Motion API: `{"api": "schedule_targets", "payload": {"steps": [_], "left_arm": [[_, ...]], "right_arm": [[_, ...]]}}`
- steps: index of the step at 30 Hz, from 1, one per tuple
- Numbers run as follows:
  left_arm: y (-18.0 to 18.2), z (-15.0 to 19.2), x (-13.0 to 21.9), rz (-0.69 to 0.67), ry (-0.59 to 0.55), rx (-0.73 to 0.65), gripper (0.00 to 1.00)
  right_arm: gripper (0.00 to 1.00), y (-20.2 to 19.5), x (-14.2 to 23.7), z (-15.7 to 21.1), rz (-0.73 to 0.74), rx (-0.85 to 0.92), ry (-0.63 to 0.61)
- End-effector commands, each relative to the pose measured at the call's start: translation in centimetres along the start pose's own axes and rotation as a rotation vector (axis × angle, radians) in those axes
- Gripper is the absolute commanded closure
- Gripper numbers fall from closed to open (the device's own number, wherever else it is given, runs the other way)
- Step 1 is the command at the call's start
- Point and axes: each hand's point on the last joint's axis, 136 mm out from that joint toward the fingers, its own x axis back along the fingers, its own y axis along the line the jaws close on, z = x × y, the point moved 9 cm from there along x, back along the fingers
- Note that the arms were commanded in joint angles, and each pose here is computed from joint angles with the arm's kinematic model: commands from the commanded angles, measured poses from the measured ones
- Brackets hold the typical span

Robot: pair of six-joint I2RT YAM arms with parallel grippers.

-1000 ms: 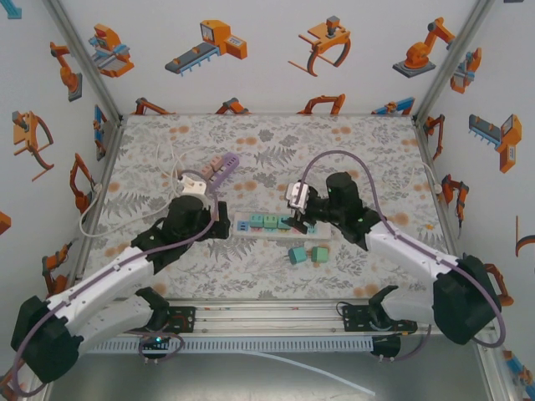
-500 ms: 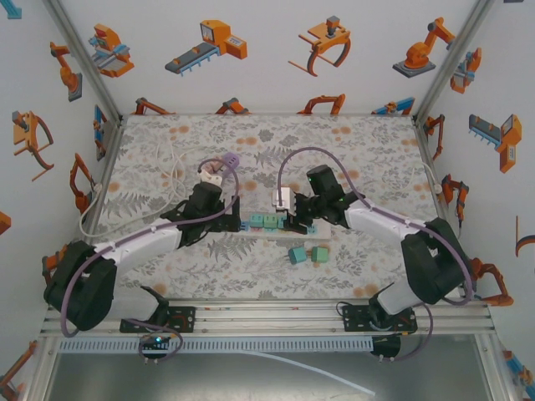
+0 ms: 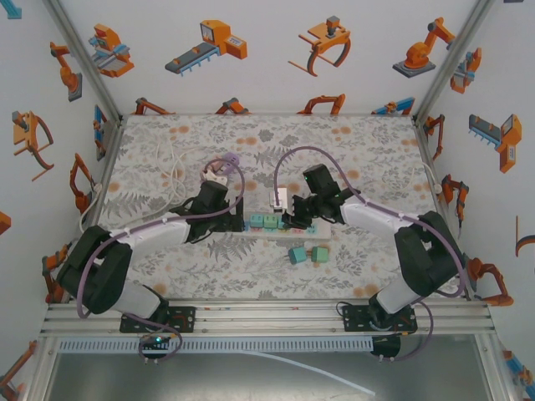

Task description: Pull the plug off the socket

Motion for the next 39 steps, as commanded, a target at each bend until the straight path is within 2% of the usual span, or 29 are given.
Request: {"api": "schedule_targets", "payload": {"steps": [1,7,19,23,27,39], "left_arm": [[0.1,0.5,-0.4,-0.025,0.037,0.001,0.10],[0.0,1.3,-0.4,-0.059,0.066,-0.031,0.10],[0.4,3.4,-0.6,-0.145,0.108,-0.078,0.10],[0.7,3.6,-0.5,-0.167,0.106,-0.081,0.10],[0.6,3.7,-0.3,-0.206,0.091,-0.101,0.10],[0.3,3.4,-0.1,-0.220,0.082,-0.114,0.10]], "right_arm": [[0.74,-0.5,0.3,-0.5,-0.015,0.022,-0.009],[0.84,-0.8,0.4,-1.1,-0.041,0.008,-0.022],[0.94,-1.9,1.3,-2.5,-0.063,-0.065,-0.066],[0.95,-1.9,1.3,-2.3,-0.046,-0.054,-0.047],[0.95,-1.2,0.9,-1.9,-0.014,0.023,0.022],[0.95,-0.5,2.3,-2.9,0.008,0.048,-0.029]]}}
